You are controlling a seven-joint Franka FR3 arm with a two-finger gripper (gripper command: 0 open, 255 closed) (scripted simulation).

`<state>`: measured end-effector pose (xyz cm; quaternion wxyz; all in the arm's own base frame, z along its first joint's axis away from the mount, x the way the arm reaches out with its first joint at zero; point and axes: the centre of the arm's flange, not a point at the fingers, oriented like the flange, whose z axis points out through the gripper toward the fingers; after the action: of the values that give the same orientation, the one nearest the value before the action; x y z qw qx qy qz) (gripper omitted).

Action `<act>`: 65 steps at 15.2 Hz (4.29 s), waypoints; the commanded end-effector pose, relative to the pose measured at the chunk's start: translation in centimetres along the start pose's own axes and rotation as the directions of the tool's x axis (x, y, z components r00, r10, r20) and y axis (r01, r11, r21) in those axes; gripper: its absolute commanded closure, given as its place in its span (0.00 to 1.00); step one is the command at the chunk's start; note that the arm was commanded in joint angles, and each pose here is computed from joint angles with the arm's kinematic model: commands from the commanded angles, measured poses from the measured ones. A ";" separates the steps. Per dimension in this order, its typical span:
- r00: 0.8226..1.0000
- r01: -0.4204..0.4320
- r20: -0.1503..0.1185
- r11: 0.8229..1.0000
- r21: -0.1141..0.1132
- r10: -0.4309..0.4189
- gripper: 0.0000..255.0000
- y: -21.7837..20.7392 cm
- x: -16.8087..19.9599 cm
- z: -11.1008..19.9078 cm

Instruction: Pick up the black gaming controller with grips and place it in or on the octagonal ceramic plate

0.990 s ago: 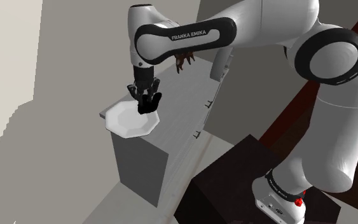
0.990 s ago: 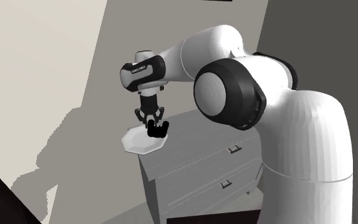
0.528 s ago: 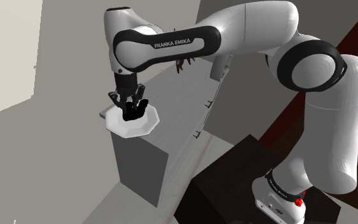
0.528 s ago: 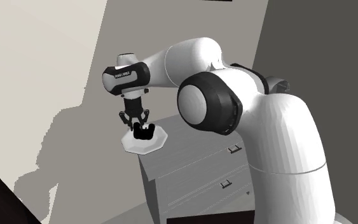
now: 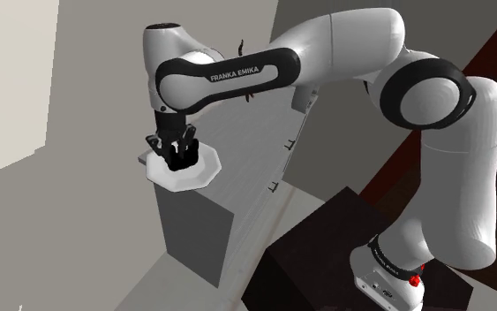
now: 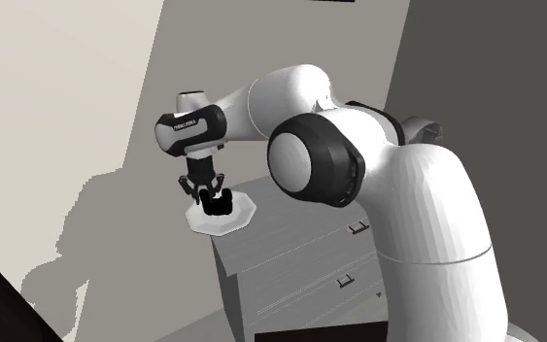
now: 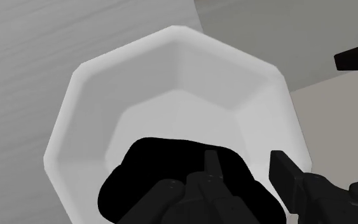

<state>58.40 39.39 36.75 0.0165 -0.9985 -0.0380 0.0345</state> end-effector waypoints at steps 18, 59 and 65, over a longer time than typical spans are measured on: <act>0.870 0.484 -0.142 0.873 0.056 -0.473 0.00 4.2 7.4 2.2; 0.862 0.349 -0.354 0.932 -0.104 -0.362 0.00 1.1 9.4 3.4; 0.862 0.349 -0.354 0.932 -0.104 -0.362 0.00 1.1 9.5 3.7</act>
<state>67.49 39.53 33.52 0.0176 -0.9662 -0.1992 -0.1625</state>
